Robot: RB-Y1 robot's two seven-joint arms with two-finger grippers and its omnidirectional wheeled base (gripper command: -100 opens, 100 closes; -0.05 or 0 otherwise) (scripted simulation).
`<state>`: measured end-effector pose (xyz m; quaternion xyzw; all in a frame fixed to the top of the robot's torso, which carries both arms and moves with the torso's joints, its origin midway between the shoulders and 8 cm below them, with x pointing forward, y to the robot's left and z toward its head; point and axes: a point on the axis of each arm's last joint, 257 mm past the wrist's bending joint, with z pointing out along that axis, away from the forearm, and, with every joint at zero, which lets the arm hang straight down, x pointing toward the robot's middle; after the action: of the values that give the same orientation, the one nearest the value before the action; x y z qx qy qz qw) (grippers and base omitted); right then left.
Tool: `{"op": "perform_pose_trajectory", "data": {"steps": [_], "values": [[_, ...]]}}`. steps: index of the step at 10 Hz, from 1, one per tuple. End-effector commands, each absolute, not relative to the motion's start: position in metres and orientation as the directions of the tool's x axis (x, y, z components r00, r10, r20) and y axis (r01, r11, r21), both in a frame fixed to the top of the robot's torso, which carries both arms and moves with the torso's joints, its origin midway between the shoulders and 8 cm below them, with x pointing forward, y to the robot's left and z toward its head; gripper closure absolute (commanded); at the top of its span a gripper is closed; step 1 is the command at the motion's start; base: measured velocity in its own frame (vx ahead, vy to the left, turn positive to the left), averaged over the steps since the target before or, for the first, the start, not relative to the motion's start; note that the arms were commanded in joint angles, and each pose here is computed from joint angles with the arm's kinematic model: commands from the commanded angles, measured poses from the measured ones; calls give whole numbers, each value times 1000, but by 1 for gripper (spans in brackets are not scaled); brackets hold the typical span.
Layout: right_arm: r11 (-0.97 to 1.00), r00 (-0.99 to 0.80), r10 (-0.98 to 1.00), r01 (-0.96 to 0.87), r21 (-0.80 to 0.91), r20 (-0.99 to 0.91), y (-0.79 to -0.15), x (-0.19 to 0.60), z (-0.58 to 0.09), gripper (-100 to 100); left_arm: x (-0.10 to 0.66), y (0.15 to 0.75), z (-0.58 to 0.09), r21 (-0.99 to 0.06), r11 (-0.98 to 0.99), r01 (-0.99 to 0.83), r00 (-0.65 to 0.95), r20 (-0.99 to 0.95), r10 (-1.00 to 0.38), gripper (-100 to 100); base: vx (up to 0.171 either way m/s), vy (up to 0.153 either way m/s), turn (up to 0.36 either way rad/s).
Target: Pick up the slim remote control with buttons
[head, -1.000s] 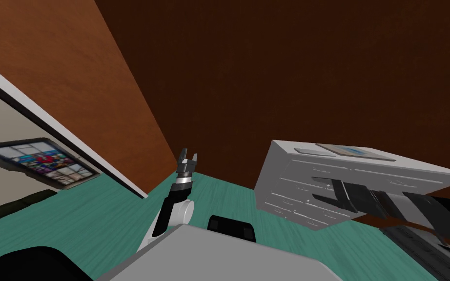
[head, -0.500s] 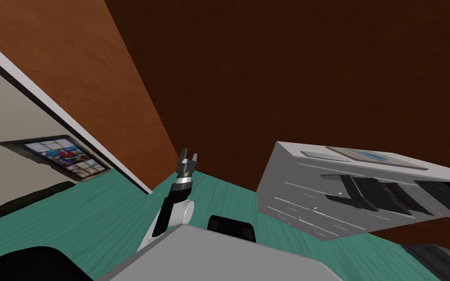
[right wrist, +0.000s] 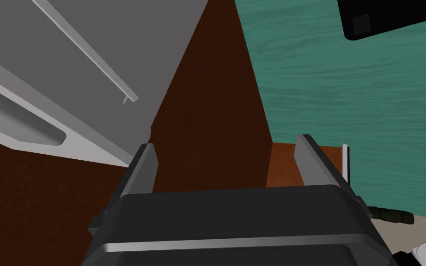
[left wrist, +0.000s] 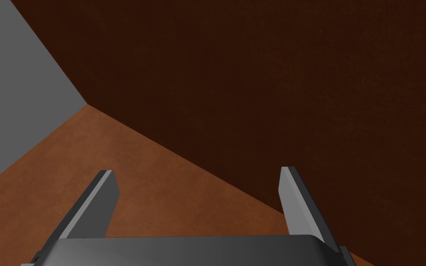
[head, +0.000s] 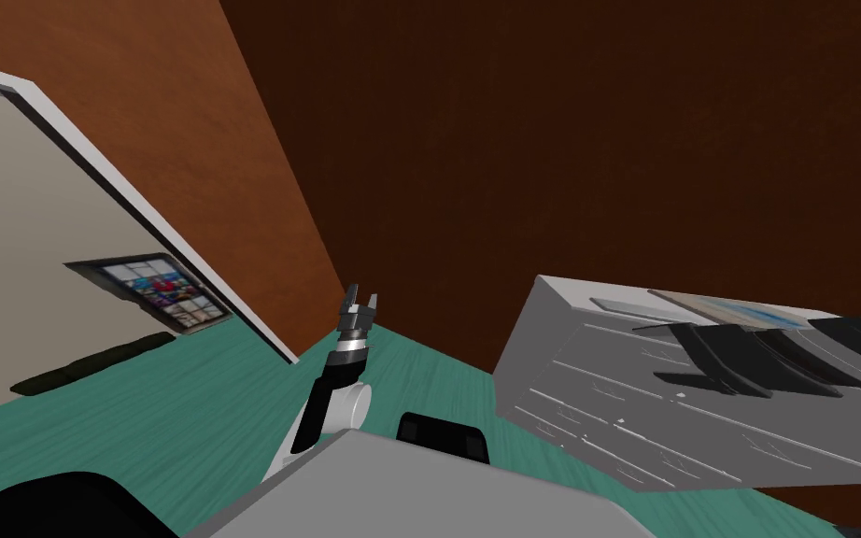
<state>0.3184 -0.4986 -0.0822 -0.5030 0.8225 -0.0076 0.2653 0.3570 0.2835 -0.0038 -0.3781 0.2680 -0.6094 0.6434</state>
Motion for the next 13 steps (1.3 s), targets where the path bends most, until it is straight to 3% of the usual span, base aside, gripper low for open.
{"op": "perform_pose_trajectory", "data": {"steps": [1, 5, 13], "values": [[457, -351, -866, -844, -281, -355, -505, 316, -72, -100, 357, 284, -4, -813, -29, 581, 114, 116, -987, 0, 59, -67, 61], [395, -342, -914, -874, -284, -217, -522, 316, -44, -100, 357, 284, -4, -813, -29, 581, 114, 116, -987, 0, 88, -103, 97], [352, -347, -936, -927, -129, -64, -535, 280, -36, -100, 357, 284, -4, -813, -29, 581, 114, 116, -987, 0, 89, -104, 55]]}}
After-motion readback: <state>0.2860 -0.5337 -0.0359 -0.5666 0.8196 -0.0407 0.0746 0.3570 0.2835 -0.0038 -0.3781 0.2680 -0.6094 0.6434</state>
